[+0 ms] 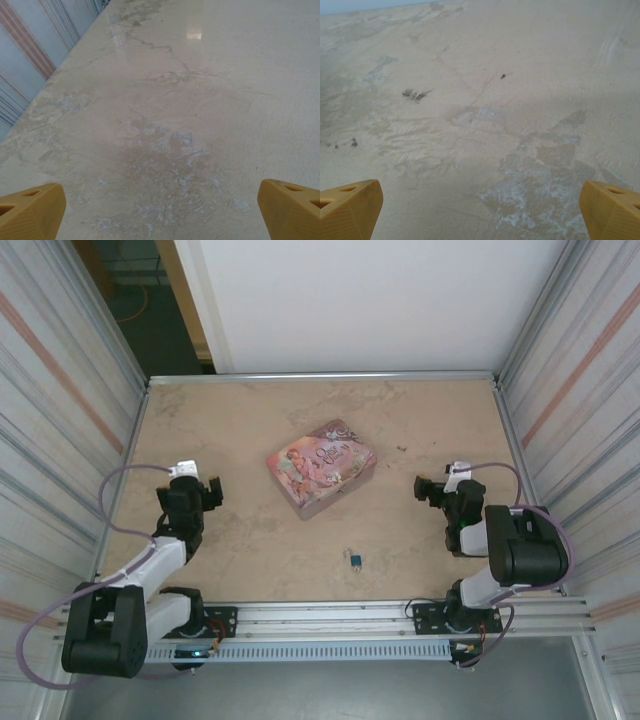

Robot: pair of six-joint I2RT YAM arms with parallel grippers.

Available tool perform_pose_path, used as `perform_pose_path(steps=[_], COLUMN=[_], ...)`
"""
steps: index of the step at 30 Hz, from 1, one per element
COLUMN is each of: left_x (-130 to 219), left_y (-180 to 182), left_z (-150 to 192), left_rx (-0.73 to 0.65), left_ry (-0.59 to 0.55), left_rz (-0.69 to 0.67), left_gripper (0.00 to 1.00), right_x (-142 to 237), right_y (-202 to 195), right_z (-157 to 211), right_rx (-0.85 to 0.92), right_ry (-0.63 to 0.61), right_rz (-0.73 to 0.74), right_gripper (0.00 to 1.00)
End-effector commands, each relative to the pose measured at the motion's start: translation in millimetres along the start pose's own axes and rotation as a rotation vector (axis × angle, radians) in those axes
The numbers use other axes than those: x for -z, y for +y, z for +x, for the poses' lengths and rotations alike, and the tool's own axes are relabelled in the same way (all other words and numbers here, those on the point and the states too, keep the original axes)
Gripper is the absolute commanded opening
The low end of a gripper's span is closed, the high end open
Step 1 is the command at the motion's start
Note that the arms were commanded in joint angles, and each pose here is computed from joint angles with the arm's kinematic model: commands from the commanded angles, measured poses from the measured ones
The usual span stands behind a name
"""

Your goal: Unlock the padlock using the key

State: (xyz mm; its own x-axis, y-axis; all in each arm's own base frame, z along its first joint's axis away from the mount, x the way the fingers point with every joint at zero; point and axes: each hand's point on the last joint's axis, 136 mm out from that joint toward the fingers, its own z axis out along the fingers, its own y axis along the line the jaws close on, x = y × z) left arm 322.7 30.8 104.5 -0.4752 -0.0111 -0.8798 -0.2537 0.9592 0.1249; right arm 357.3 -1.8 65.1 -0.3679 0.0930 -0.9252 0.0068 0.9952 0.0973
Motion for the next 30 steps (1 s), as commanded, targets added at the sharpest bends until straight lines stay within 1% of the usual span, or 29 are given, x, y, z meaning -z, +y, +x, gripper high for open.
perform_pose_path(steps=[1, 5, 7, 12, 21, 26, 30], left_x=[-0.7, 0.1, 0.6, 0.3, -8.8, -17.8, -31.5], left_y=[-0.3, -1.0, -2.4, -10.3, -40.5, -51.1, -57.1], left_z=[-17.0, -20.1, -21.6, -28.1, -40.9, -35.3, -25.0], left_rx=[-0.001, -0.008, -0.011, -0.017, -0.094, -0.091, -0.093], left_ry=[-0.063, -0.093, -0.109, -0.166, -0.256, -0.269, -0.25], left_rz=[0.0, 0.006, 0.015, 0.057, 0.193, 0.245, 0.262], left_gripper=[0.99, 0.99, 0.99, 0.99, 0.99, 0.99, 0.99], right_x=[-10.0, -26.8, -28.2, -28.5, -28.2, -28.4, -28.5], right_y=[7.2, -2.0, -13.2, -12.0, -11.5, -11.7, -11.5], right_z=[-27.5, -28.7, -29.4, -29.3, -29.3, -28.6, -29.3], right_rx=[0.048, 0.017, -0.032, -0.025, -0.017, -0.017, -0.017], right_ry=[-0.056, 0.034, 0.039, 0.04, 0.039, 0.041, 0.039], right_rz=[-0.037, -0.001, 0.025, 0.031, 0.038, 0.039, 0.04], right_gripper=[0.99, 0.99, 0.99, 0.99, 0.99, 0.99, 0.99])
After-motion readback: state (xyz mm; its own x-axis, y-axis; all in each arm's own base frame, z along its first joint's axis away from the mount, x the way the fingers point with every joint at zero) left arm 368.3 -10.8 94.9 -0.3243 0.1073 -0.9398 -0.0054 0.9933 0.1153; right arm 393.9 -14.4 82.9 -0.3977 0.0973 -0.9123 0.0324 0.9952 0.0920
